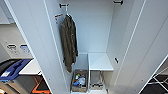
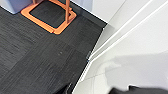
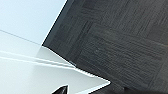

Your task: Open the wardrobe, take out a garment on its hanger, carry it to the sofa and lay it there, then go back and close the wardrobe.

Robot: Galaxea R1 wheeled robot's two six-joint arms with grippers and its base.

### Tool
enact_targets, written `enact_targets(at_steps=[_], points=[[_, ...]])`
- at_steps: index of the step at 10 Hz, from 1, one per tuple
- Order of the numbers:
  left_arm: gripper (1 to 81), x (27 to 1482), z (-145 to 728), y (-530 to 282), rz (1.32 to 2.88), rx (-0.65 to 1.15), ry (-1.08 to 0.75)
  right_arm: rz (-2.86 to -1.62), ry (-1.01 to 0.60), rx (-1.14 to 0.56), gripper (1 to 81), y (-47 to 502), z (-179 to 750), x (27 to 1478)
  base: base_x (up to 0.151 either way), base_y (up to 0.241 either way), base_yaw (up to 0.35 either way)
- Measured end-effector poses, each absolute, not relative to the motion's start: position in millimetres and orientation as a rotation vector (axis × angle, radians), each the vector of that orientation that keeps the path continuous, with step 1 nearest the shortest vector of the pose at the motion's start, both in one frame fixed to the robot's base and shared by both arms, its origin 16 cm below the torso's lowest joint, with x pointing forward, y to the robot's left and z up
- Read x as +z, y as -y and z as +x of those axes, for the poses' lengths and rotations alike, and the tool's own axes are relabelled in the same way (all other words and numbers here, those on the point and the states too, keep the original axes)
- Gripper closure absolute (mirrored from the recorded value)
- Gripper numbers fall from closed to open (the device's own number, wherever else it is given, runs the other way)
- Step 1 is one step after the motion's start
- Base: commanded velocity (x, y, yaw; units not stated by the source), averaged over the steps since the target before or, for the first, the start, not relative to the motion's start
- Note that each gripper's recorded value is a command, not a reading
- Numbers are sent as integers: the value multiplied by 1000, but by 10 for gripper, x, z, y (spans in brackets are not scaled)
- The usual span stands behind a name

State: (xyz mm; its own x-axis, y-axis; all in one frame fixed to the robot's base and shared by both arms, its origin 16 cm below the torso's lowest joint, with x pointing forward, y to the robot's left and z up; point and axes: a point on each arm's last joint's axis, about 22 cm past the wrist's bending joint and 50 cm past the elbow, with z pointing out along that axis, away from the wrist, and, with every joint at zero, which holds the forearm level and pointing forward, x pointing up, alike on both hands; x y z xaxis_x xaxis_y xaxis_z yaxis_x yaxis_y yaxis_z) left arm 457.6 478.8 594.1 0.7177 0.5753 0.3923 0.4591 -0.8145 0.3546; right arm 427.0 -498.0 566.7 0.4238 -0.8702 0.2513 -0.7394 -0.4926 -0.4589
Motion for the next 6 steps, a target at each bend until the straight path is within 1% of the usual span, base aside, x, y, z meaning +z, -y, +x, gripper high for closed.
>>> enact_targets(at_steps=[5, 6], points=[[10, 5864, 4794, -4103, 2604, 669, -834, -2282, -1403, -681, 10, 4355, 4622, 5639, 0, 0, 0], [10, 5840, 4826, -3935, 2588, 660, -826, -2256, -1369, -657, 10, 4001, 4700, 5617, 0, 0, 0]])
